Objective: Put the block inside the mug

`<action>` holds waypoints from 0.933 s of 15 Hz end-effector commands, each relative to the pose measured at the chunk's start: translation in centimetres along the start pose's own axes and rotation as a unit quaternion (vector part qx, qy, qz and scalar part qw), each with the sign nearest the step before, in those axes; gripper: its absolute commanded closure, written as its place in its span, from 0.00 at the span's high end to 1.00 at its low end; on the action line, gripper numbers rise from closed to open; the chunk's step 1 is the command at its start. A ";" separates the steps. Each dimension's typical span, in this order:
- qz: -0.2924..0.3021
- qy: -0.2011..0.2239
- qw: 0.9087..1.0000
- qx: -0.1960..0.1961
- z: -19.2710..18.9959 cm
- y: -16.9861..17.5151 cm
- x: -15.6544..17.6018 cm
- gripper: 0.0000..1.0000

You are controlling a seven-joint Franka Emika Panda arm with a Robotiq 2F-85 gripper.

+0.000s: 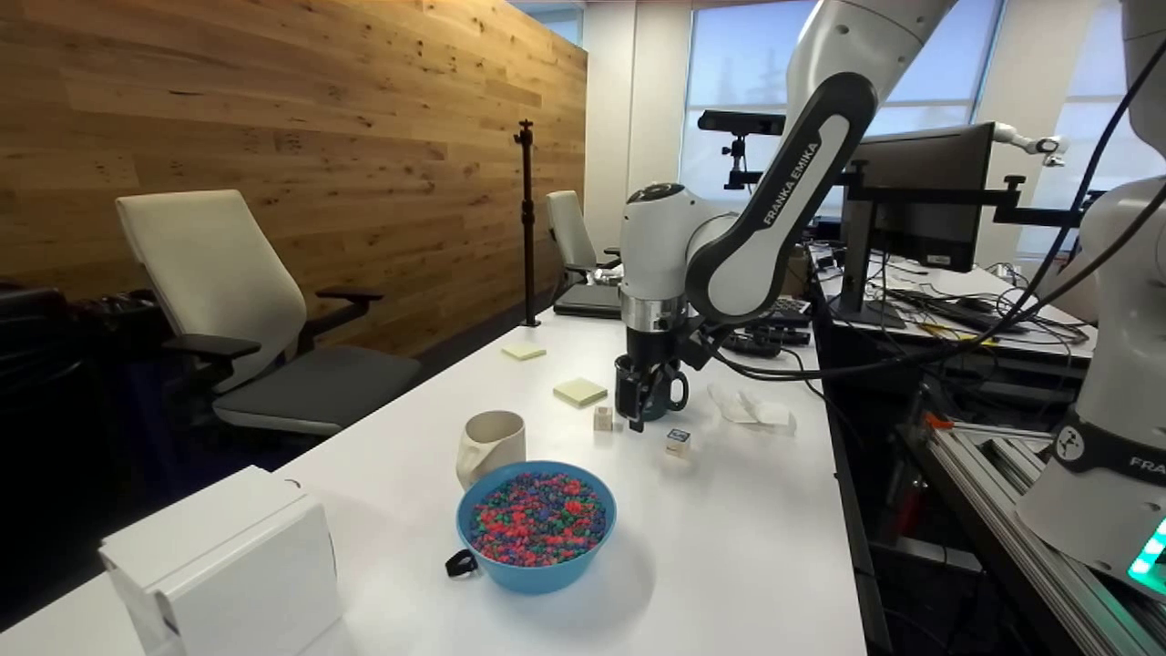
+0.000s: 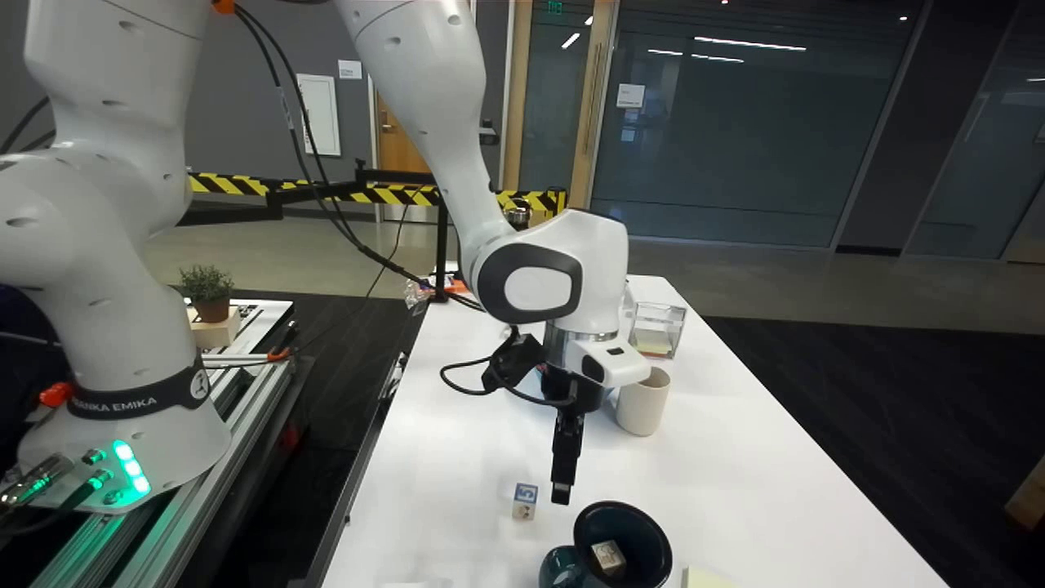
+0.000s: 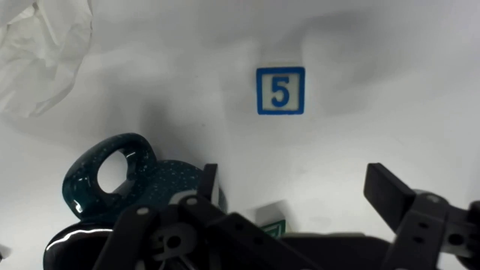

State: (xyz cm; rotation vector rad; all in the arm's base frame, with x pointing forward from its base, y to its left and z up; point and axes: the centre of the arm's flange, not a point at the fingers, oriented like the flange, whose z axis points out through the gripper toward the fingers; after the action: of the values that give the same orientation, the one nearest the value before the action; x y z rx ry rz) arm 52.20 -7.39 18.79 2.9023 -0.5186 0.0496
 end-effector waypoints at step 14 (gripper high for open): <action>0.007 -0.042 0.999 -0.003 -0.6 0.3 -1.9 1.00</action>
State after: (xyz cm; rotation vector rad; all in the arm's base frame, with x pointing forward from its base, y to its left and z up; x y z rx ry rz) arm 50.49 -6.52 18.89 2.8825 -0.5153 -0.1050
